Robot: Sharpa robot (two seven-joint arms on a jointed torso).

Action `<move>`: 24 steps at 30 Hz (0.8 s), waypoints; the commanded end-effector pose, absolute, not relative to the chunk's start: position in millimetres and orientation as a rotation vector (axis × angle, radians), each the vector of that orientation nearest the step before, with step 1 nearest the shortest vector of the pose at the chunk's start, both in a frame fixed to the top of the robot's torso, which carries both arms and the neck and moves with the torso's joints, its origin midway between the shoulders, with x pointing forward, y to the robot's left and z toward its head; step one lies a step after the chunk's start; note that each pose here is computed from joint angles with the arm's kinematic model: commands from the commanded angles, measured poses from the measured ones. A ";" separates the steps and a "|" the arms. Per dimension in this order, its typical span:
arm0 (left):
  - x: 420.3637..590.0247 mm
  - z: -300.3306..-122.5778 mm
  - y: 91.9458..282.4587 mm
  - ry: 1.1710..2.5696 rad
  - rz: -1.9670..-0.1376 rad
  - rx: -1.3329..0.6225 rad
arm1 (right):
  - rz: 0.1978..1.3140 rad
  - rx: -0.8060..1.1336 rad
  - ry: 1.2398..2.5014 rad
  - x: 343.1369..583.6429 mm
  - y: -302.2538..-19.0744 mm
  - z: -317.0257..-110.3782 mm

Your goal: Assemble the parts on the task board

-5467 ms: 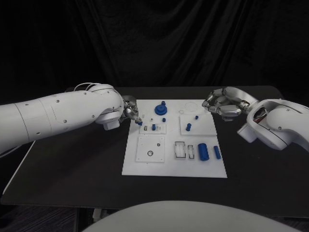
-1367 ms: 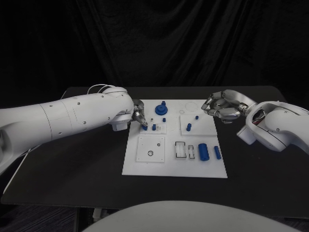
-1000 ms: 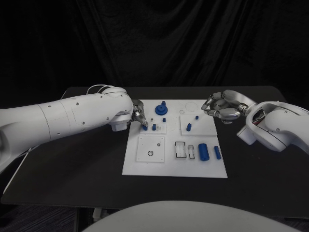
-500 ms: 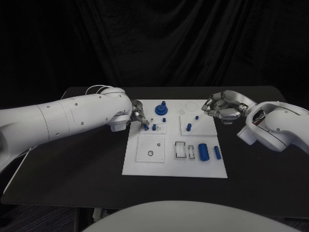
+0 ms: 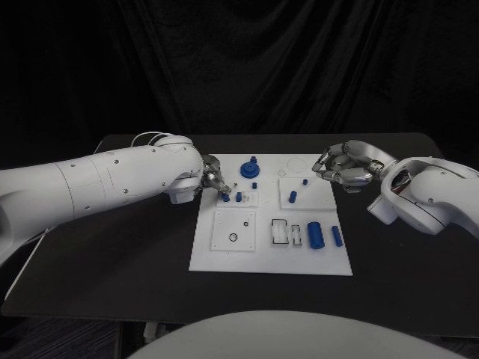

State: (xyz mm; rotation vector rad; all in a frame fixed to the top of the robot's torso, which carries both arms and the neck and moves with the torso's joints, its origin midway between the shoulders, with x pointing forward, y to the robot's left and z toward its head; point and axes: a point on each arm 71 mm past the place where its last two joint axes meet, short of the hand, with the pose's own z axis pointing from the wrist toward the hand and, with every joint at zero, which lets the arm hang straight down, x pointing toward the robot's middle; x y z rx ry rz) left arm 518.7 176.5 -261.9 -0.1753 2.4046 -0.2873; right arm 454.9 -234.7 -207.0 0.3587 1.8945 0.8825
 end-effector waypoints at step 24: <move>515.8 -261.5 171.2 2.401 -0.339 -0.156 | 0.867 0.363 1.921 454.0 -234.9 -209.9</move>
